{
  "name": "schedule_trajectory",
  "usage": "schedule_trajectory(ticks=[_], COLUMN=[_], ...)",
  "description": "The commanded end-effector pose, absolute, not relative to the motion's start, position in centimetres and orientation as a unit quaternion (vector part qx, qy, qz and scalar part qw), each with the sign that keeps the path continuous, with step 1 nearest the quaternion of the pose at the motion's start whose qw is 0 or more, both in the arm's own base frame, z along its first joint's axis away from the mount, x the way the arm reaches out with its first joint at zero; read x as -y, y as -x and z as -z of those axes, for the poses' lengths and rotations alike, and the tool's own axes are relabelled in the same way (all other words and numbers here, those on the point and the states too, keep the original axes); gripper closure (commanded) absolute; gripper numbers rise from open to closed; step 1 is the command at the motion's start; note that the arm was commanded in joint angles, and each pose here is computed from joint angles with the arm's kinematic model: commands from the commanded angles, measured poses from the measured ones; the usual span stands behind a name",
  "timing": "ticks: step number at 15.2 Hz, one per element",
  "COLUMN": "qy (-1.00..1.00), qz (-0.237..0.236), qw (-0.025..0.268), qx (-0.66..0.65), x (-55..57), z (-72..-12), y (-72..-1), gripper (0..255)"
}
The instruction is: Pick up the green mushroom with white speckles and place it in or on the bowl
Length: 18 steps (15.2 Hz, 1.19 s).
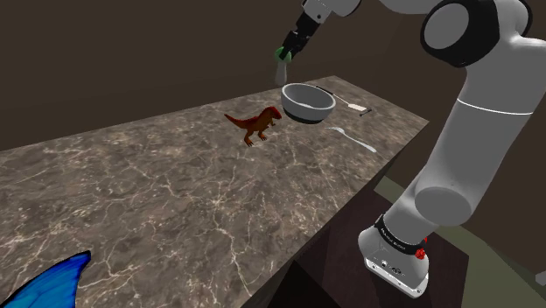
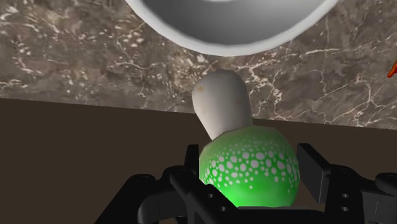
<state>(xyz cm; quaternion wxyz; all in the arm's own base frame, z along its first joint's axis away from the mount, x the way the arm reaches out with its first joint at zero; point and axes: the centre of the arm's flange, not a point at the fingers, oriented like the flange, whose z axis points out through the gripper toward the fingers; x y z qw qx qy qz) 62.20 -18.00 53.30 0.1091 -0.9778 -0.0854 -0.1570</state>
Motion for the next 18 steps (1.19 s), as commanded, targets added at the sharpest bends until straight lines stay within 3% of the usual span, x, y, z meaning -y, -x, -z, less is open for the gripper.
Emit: schedule_trajectory(ticks=[1, 16, 18], qy=[0.978, 0.978, 0.978], qz=[0.157, 0.157, 0.157], qw=[0.109, 0.109, 0.109], qx=[0.085, 0.085, 0.085], x=[18.0, 18.0, 18.2], z=[-54.4, -61.9, -62.5], y=[-62.2, -62.2, -59.7], gripper=[255, 255, 255])
